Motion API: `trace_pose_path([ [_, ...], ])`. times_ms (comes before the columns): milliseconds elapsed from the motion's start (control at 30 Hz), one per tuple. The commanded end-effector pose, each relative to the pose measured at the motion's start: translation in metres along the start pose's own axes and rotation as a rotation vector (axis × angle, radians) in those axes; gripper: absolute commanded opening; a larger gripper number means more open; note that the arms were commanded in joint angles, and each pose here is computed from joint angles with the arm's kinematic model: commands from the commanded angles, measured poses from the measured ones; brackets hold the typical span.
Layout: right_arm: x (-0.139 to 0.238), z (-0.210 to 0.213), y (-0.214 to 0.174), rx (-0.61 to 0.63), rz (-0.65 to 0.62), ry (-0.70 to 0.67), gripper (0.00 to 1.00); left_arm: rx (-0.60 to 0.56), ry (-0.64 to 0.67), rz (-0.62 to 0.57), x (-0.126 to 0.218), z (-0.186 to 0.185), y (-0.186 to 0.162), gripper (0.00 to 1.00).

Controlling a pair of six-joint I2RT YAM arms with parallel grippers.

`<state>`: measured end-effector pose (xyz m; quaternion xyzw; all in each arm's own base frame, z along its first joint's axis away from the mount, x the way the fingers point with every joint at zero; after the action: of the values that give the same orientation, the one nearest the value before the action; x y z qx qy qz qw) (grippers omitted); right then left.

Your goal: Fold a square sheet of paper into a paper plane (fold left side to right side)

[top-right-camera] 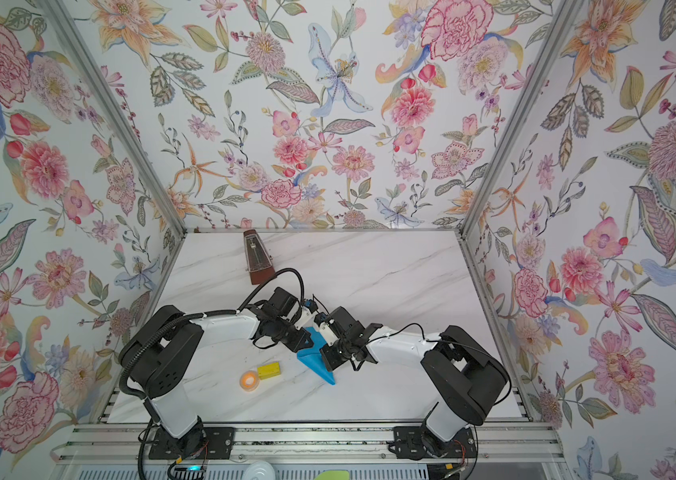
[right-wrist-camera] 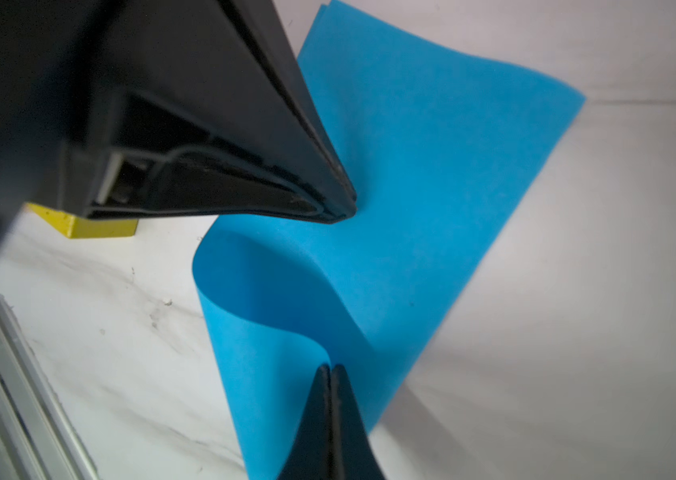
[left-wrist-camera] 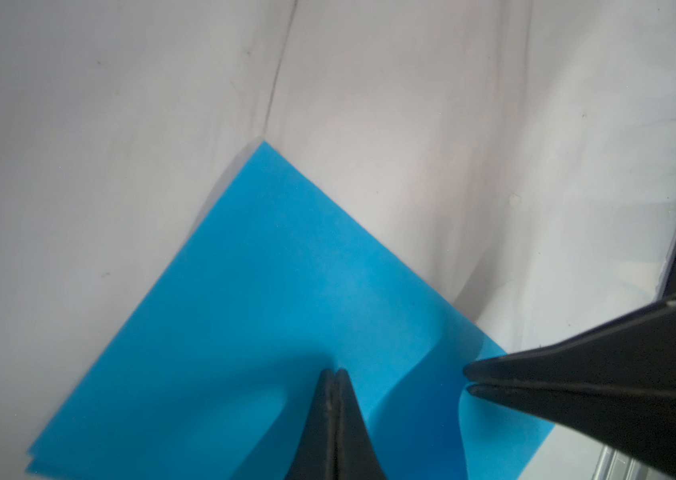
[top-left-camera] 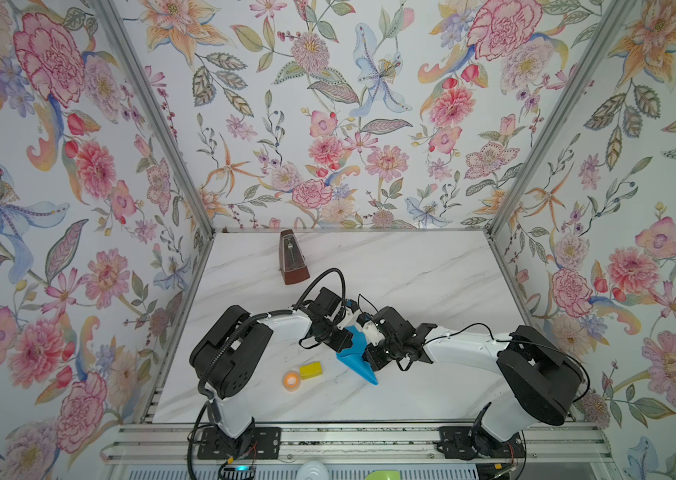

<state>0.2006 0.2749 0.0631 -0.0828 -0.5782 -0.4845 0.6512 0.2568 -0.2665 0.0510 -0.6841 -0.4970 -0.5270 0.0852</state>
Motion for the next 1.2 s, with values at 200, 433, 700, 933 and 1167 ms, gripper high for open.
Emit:
trace_pose_path([
  [200, -0.013, 0.019, -0.001, -0.105, -0.071, 0.089, 0.0, 0.131, -0.049, -0.21, 0.024, 0.004, 0.023, 0.06],
  [433, -0.014, 0.023, -0.002, -0.12, -0.096, 0.102, 0.0, 0.242, -0.217, -0.286, 0.033, -0.014, 0.037, 0.1],
  [700, -0.013, 0.023, -0.002, -0.117, -0.113, 0.112, 0.0, 0.325, -0.264, -0.211, 0.004, -0.02, 0.025, 0.09],
  [933, -0.007, 0.022, 0.0, -0.124, -0.127, 0.108, 0.0, 0.368, -0.191, -0.109, -0.017, -0.004, 0.0, 0.05],
  [1167, 0.0, 0.014, -0.002, -0.144, -0.142, 0.084, 0.0, 0.363, -0.139, -0.058, -0.023, 0.004, -0.011, 0.04],
])
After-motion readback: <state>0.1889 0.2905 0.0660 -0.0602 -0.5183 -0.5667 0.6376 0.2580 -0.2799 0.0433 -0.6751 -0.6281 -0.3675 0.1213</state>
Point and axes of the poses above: each gripper's point midway between its finger pads, its own x axis back along the fingers, its own z axis along the line the jaws close on, y = z × x, the point moved 4 cm from there along x, back along the fingers, and after that the axes turned 3 degrees about x, right-handed, at the moved point
